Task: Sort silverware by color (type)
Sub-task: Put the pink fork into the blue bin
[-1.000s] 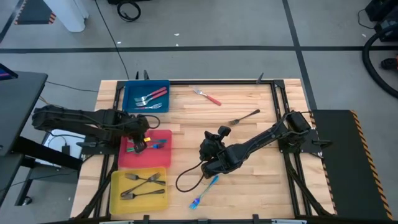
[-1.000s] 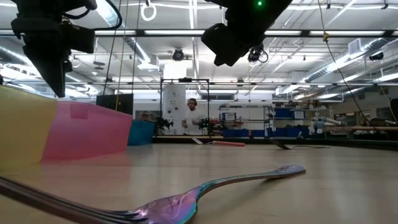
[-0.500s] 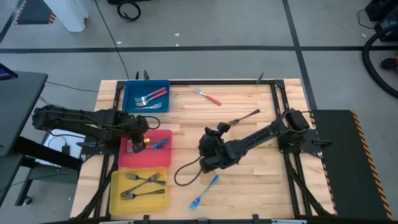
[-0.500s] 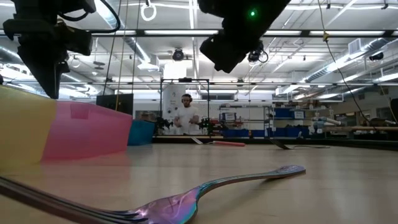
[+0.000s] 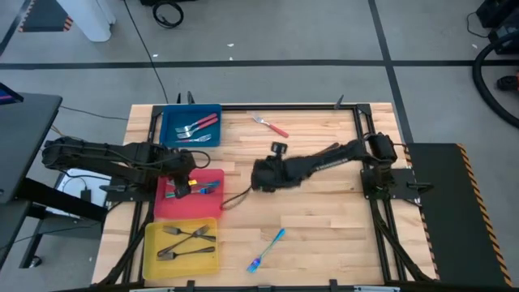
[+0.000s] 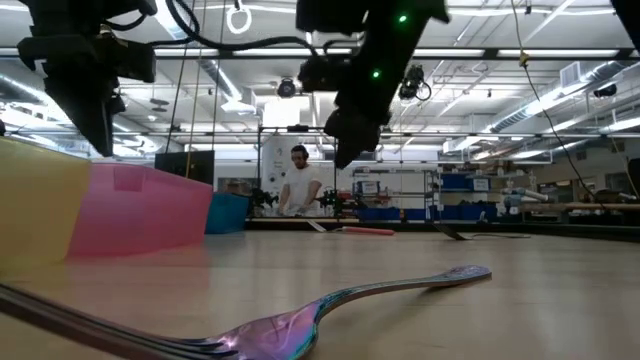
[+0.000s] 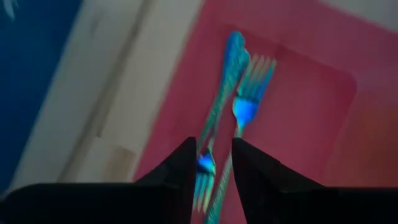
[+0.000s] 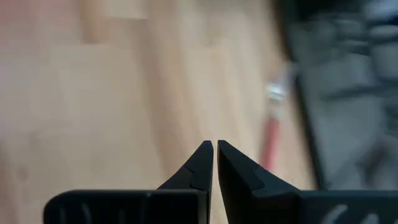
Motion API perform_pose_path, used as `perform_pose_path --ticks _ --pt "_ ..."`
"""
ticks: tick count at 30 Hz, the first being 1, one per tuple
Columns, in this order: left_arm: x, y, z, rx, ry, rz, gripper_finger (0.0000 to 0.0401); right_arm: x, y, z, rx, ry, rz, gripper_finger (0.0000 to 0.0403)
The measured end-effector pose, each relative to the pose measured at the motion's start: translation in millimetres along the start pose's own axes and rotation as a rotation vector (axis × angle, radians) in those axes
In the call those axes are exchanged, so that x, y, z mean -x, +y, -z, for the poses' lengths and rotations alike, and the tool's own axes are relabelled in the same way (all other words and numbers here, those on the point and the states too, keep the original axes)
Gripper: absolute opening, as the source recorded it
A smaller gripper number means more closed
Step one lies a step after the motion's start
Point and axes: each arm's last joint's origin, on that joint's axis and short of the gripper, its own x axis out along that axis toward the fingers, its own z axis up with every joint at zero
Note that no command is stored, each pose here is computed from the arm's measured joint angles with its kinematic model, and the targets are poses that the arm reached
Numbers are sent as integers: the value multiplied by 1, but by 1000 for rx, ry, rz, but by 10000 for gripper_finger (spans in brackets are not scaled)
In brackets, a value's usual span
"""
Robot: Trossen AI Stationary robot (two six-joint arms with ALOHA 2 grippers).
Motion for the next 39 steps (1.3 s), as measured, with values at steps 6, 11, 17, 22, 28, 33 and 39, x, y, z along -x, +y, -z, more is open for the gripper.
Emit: perform_pose_path --ticks 6,11,17,22,28,33,39 --pt "1 -2 -12 20 -145 -39 103 -47 -53 -11 -60 -14 -333 31" --pt "5 -5 -29 5 -356 -85 103 -75 -108 -10 -194 -16 -464 28" --pt "15 -10 -49 -22 -588 -106 103 -97 -162 -2 -321 -14 -452 22" --pt "19 -12 -55 -98 -662 -114 103 -109 -194 7 -350 -3 -361 26" --pt "22 -13 -59 -177 -699 -147 103 -120 -217 17 -295 -26 -325 51" --pt "18 -12 -61 -153 -696 -227 103 -126 -232 23 -294 -63 -363 74" --pt "9 -15 -76 -171 -743 -317 103 -143 -232 25 -319 -90 -402 80"
